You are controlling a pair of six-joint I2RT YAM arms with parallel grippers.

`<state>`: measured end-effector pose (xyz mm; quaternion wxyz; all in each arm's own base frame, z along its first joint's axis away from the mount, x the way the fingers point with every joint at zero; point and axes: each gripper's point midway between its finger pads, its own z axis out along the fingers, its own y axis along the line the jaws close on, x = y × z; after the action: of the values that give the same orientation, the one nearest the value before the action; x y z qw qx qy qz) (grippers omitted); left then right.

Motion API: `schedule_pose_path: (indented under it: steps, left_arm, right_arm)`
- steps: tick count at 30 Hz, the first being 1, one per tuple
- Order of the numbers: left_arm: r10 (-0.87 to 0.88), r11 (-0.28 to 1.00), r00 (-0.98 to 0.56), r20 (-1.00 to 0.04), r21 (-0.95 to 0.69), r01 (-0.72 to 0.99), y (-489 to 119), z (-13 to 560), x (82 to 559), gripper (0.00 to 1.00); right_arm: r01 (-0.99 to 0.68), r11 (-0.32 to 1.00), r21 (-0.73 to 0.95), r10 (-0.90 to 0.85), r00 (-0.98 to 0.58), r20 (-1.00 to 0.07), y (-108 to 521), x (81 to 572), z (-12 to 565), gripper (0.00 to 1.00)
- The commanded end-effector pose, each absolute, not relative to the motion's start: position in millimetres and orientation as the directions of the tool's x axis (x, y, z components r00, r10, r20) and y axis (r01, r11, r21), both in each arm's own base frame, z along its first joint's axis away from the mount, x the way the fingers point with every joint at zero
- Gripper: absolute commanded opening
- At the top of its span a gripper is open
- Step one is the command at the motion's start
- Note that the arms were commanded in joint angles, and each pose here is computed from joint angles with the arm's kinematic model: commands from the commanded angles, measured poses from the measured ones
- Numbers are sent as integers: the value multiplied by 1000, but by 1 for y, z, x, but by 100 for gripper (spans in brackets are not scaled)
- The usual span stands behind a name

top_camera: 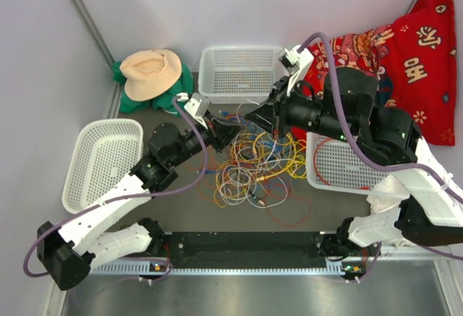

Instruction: Untangle the cables

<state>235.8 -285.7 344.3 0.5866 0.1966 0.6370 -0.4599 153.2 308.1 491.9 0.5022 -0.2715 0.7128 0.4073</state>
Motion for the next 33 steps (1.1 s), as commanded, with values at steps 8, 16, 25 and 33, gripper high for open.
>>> schedule_pose_path:
  steps: [8, 16, 25, 33]
  left_arm:
    - [-322, 624, -179, -930, -351, 698, -252, 411, 241, 0]
    - [-382, 874, -36, -923, -374, 312, -141, 496, 245, 0]
    - [-432, 901, 149, -889, -431, 39, -43, 569, 214, 0]
    - [-310, 894, 200, -929, -357, -270, 19, 568, 201, 0]
  right_arm:
    - [-774, 547, 320, 65, -342, -937, 288, 150, 485, 66]
    - [-707, 642, 298, 39, -358, -933, 272, 162, 444, 99]
    - [-704, 650, 288, 19, -363, -932, 273, 163, 420, 99]
    - [-705, 654, 275, -11, -373, -928, 279, 166, 400, 99]
